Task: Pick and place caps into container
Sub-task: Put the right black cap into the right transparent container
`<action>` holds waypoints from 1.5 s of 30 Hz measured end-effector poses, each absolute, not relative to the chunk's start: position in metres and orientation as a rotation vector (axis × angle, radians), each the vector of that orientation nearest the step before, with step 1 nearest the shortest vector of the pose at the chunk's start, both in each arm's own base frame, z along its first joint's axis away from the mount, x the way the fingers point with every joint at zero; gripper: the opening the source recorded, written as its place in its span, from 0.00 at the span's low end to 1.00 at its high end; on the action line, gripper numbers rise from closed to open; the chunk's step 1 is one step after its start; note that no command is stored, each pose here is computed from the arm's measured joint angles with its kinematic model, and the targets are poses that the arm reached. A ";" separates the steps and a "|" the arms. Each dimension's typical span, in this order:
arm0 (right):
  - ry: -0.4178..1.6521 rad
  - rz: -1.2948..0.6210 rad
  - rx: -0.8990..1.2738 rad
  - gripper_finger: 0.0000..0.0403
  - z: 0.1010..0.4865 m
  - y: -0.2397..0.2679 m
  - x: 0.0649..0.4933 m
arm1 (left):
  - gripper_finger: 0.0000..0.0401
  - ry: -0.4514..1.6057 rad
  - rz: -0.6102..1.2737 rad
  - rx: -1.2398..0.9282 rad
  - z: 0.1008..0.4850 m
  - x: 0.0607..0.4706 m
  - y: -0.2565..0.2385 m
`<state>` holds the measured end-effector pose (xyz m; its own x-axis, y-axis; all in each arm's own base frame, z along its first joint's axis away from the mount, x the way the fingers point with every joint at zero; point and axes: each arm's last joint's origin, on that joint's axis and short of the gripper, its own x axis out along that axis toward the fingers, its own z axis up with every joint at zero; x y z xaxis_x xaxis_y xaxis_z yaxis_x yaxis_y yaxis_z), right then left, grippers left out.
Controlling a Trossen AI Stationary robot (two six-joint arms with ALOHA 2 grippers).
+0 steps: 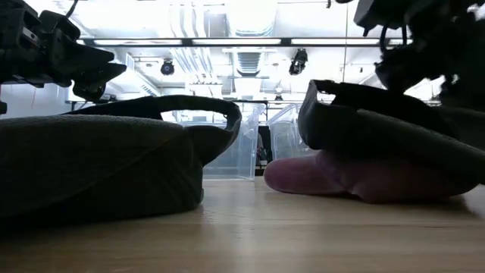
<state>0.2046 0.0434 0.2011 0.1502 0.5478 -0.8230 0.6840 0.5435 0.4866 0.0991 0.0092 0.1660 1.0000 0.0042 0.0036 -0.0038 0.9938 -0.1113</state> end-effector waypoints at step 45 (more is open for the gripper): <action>1.467 0.082 0.983 0.04 0.230 0.084 0.183 | 0.42 -0.004 0.004 -0.112 0.166 0.099 0.009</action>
